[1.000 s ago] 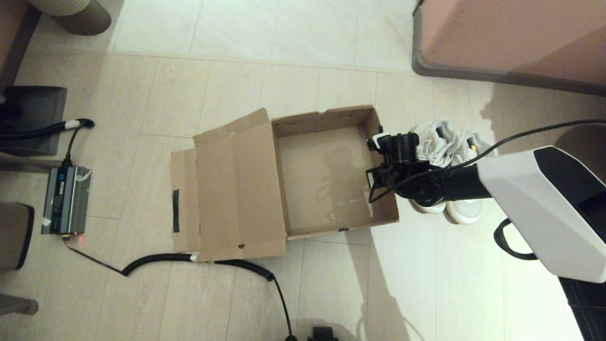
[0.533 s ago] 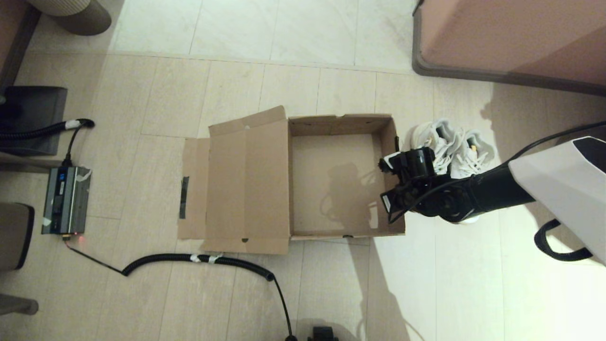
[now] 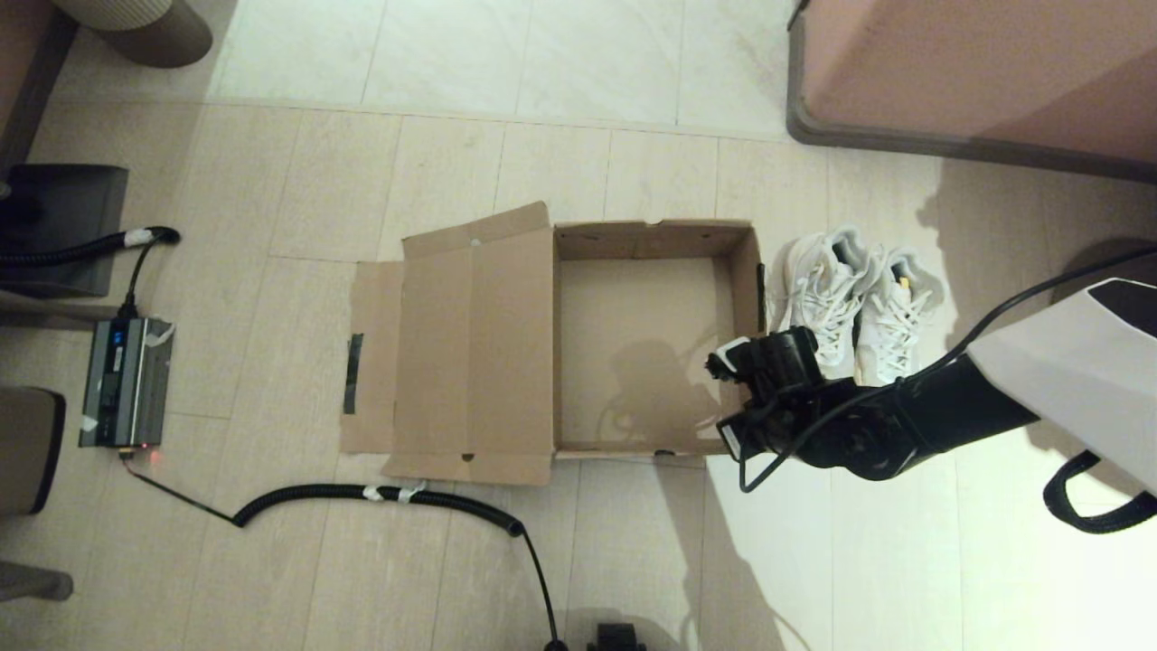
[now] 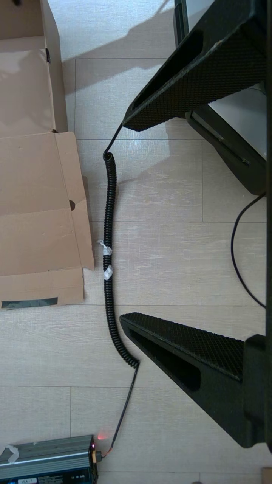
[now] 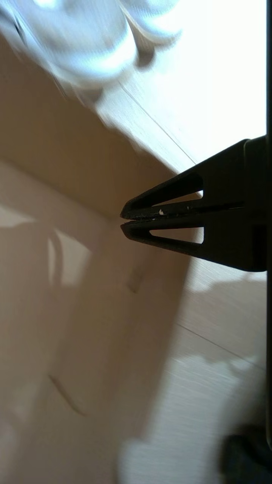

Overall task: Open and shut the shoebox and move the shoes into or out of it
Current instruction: Put the shoes into the shoe box

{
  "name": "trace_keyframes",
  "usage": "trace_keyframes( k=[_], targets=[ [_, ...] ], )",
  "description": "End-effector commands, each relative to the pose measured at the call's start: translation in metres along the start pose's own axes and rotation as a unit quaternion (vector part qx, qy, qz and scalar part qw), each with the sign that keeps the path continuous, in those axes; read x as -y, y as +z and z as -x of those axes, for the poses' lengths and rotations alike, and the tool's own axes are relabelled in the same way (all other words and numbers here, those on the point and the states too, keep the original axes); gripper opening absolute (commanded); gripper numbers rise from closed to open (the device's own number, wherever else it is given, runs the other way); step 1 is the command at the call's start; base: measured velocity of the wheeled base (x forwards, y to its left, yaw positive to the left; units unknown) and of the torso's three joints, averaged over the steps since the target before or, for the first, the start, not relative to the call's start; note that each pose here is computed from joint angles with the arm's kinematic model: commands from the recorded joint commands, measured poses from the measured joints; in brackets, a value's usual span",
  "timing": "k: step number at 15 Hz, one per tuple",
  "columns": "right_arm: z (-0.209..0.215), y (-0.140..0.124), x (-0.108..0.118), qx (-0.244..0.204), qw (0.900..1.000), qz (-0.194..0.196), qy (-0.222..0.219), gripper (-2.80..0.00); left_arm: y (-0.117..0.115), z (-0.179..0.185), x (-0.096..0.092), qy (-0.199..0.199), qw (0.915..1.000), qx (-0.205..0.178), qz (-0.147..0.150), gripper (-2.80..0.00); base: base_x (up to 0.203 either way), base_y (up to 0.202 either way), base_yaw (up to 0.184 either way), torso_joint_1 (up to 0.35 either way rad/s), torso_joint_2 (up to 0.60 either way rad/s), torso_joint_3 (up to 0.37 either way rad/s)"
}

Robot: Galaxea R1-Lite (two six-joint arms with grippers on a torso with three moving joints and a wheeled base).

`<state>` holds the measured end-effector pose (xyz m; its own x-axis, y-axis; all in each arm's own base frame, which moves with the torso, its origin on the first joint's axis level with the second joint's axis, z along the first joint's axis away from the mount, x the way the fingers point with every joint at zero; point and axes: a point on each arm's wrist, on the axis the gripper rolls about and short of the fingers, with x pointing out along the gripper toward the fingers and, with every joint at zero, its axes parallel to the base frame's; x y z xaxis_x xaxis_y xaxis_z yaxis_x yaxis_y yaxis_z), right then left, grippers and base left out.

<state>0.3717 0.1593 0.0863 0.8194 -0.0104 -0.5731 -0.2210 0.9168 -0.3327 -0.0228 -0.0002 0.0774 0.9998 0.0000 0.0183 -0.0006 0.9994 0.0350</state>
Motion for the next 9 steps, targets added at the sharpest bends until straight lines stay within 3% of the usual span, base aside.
trace_keyframes(
  k=[1, 5, 9],
  targets=[
    [-0.001, -0.008, -0.009, -0.011, 1.0, 0.01, 0.007, -2.8, -0.002, -0.001, 0.0, 0.0, 1.0, -0.004, 0.0, 0.0, 0.0, 0.0, 0.0, 0.0, 0.0, 0.0],
    [-0.021, -0.017, -0.018, -0.002, 1.0, 0.006, 0.004, -2.8, -0.002, -0.001, 0.0, 0.0, 1.0, -0.005, 0.0, 0.0, 0.0, 0.0, 0.0, 0.0, 0.0, 0.0],
    [-0.022, -0.029, -0.023, -0.02, 1.0, 0.015, 0.009, -2.8, -0.002, -0.001, 0.0, 0.0, 1.0, -0.004, 0.0, 0.0, 0.0, 0.0, 0.0, 0.0, 0.0, 0.0]
  ],
)
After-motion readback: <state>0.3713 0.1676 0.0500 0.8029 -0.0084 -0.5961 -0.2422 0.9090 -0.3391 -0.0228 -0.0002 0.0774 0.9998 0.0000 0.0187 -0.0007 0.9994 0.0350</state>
